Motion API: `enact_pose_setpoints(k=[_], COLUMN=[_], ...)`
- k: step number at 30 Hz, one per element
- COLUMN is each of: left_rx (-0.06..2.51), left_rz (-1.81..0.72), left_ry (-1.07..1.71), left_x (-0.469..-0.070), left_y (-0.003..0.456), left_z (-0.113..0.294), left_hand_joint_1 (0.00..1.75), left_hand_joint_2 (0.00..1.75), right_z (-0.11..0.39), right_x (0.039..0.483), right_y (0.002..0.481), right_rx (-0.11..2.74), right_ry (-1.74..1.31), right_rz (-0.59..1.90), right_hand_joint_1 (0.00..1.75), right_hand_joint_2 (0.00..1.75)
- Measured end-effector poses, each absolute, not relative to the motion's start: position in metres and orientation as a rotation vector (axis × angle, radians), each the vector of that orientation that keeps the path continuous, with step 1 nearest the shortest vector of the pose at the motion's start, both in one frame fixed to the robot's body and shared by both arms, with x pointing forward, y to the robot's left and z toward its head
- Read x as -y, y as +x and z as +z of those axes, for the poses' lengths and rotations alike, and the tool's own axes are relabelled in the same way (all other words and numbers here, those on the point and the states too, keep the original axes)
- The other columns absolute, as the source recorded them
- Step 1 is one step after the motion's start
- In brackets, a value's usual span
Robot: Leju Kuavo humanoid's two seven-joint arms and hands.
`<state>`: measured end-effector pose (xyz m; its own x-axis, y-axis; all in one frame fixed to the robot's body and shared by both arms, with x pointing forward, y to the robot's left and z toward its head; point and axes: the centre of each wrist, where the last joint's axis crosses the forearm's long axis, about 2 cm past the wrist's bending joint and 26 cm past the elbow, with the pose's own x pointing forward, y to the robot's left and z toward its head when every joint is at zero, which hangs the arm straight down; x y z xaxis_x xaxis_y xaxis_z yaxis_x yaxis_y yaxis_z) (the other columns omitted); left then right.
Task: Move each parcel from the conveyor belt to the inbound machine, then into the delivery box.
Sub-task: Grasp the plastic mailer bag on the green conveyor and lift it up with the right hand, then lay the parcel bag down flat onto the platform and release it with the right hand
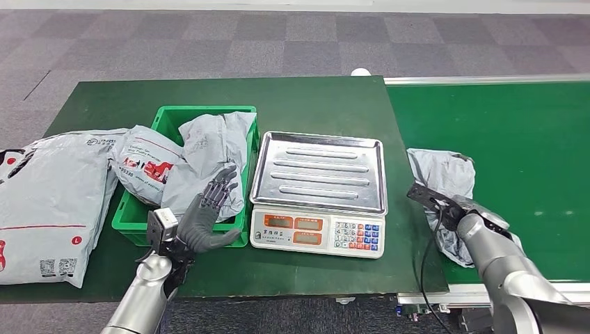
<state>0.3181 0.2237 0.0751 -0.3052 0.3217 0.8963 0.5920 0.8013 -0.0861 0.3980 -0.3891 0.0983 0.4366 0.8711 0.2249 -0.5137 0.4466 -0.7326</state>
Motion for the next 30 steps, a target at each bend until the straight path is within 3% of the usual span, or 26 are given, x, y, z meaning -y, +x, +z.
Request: enact_pose_setpoints(k=[5,10,16,22,26,30], left_rx=[1.915,1.921,1.93,1.932,1.934,1.943], left_rz=[-0.309,-0.306,-0.308,-0.321,-0.323,-0.326], left_ry=[-0.681,-0.679,-0.679,-0.688,-0.717,-0.738], left_x=[-0.225,-0.225,-0.226,-0.225,-0.222,-0.22], left_y=[0.311,0.299,0.295,0.296,0.3,0.309], left_z=[0.072,0.069,0.069,0.071,0.074,0.08], left_hand_joint_1=[0.0,0.0,0.0,0.0,0.0,0.0], left_hand_joint_2=[1.75,1.75,1.75,1.75,1.75,1.75], right_z=[0.103,0.13,0.147,0.179,0.202,0.212], right_x=[0.378,0.37,0.363,0.343,0.316,0.287], right_y=[0.402,0.413,0.417,0.395,0.368,0.357], right_rx=[0.926,1.411,1.577,1.986,2.189,2.253], right_ry=[-0.722,-0.85,-0.891,-1.1,-1.24,-1.157], right_rz=[0.864,0.744,0.688,0.611,0.667,0.842], right_hand_joint_1=[1.75,1.75,1.75,1.75,1.75,1.75], right_hand_joint_2=[1.75,1.75,1.75,1.75,1.75,1.75])
